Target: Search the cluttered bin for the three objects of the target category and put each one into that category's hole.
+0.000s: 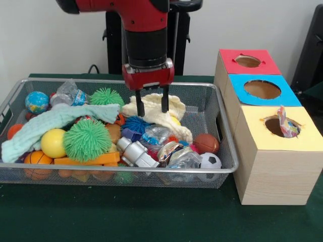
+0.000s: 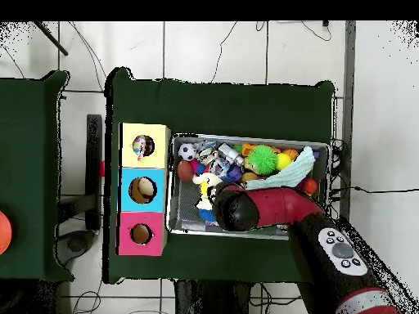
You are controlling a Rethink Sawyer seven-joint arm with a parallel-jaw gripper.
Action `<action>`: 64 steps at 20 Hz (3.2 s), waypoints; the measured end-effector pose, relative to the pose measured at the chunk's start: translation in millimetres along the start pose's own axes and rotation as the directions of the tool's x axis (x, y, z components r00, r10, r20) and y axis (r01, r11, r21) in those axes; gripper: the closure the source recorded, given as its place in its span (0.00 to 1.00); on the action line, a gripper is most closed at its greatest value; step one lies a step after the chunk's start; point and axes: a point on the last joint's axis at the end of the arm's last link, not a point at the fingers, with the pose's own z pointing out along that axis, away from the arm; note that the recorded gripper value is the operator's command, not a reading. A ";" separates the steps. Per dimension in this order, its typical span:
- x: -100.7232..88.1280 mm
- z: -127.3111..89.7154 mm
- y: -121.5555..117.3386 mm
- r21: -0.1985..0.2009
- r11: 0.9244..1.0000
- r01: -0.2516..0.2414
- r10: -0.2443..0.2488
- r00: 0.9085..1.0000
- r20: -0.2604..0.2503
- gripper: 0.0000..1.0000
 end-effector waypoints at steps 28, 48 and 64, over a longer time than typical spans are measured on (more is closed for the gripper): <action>10.1 68.7 -23.0 0.056 0.997 -0.048 0.035 0.979 0.202 1.00; 22.3 20.8 -82.0 0.004 0.988 -0.157 0.157 0.987 0.031 1.00; 10.5 24.8 -93.3 -0.059 0.980 -0.190 0.188 0.981 -0.037 1.00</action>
